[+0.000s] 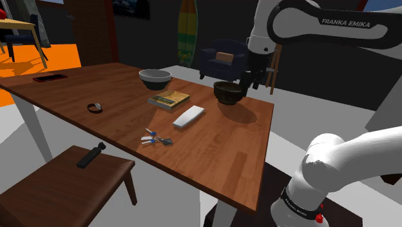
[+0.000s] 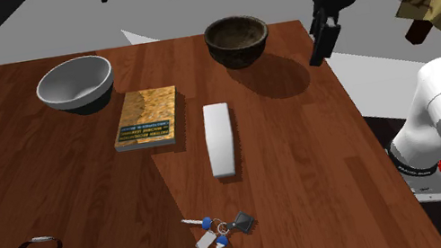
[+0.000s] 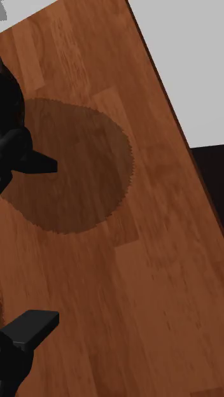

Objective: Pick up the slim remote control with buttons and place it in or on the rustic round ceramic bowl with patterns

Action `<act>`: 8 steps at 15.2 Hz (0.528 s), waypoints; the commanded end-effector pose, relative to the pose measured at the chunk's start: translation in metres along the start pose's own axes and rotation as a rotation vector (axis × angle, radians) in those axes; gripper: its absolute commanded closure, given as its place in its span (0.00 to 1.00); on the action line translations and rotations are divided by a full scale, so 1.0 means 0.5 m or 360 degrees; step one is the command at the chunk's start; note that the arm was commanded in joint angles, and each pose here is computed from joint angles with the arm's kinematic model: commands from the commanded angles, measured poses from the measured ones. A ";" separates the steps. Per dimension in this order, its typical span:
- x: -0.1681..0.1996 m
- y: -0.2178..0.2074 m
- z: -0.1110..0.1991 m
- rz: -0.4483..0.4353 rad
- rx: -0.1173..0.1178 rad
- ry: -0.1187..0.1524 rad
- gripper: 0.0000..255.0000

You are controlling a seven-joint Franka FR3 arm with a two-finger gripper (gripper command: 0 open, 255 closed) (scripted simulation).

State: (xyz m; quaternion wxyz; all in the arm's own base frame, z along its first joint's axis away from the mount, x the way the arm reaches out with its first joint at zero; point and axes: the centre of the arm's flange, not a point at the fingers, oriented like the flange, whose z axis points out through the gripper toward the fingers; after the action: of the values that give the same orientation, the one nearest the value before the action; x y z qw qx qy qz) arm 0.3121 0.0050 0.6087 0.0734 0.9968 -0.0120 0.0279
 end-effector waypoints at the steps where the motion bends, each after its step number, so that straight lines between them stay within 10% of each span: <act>1: 0.000 0.000 0.000 0.0000 0.0000 0.0000 0.00; 8: 0.087 -0.141 0.068 0.0660 0.0048 -0.0068 0.00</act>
State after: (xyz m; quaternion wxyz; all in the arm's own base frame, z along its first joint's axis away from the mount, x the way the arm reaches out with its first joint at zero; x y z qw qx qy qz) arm 0.3502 0.0597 0.5730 0.0551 0.9813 -0.1830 0.0224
